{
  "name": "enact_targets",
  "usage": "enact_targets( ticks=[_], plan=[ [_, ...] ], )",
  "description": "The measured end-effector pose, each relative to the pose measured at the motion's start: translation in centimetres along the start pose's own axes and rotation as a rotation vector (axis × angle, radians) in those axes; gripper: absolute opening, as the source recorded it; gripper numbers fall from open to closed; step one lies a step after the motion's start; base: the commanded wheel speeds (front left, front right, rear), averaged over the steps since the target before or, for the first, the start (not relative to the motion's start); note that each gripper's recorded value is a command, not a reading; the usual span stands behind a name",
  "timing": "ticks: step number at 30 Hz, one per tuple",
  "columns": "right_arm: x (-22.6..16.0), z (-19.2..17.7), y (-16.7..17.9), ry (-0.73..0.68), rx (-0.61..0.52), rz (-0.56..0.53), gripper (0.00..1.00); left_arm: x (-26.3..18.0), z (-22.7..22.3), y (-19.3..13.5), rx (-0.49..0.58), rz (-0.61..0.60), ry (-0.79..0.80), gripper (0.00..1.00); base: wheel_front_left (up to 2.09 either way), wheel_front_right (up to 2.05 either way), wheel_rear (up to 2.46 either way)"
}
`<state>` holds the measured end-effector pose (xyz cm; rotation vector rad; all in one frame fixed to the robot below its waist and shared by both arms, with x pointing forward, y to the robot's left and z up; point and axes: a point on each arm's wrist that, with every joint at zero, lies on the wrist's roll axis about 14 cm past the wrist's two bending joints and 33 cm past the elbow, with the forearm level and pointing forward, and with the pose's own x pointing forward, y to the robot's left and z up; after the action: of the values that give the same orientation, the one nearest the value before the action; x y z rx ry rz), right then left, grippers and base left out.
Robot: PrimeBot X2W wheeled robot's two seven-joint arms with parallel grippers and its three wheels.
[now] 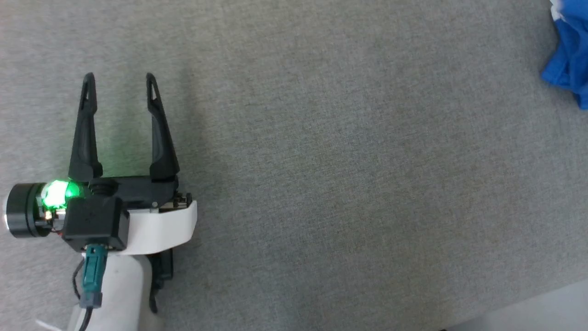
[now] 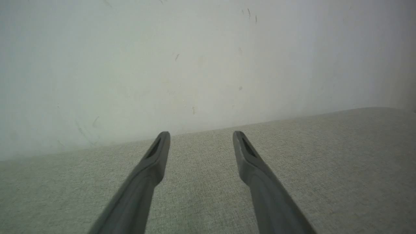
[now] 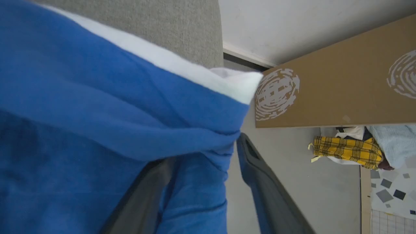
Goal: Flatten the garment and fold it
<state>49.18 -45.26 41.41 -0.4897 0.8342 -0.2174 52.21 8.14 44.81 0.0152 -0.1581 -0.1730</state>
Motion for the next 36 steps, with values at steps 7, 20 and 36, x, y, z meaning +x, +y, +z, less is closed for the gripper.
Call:
enact_targets(
  ticks=[7,20,36],
  plan=[
    [-3.5,6.4,-4.4,-0.330,-0.003,-0.111,1.00,-1.2,2.5,1.0,0.006,0.045,-0.010,1.00,0.00,0.00,0.00],
    [-18.1,19.3,-2.5,-1.086,0.171,-0.069,1.00,-5.5,8.1,4.0,0.052,0.135,-0.039,1.00,0.00,0.00,0.00],
    [-23.5,16.1,12.6,-1.188,0.496,0.229,1.00,-9.7,12.4,8.2,0.090,0.263,-0.095,1.00,0.00,0.00,0.00]
  ],
)
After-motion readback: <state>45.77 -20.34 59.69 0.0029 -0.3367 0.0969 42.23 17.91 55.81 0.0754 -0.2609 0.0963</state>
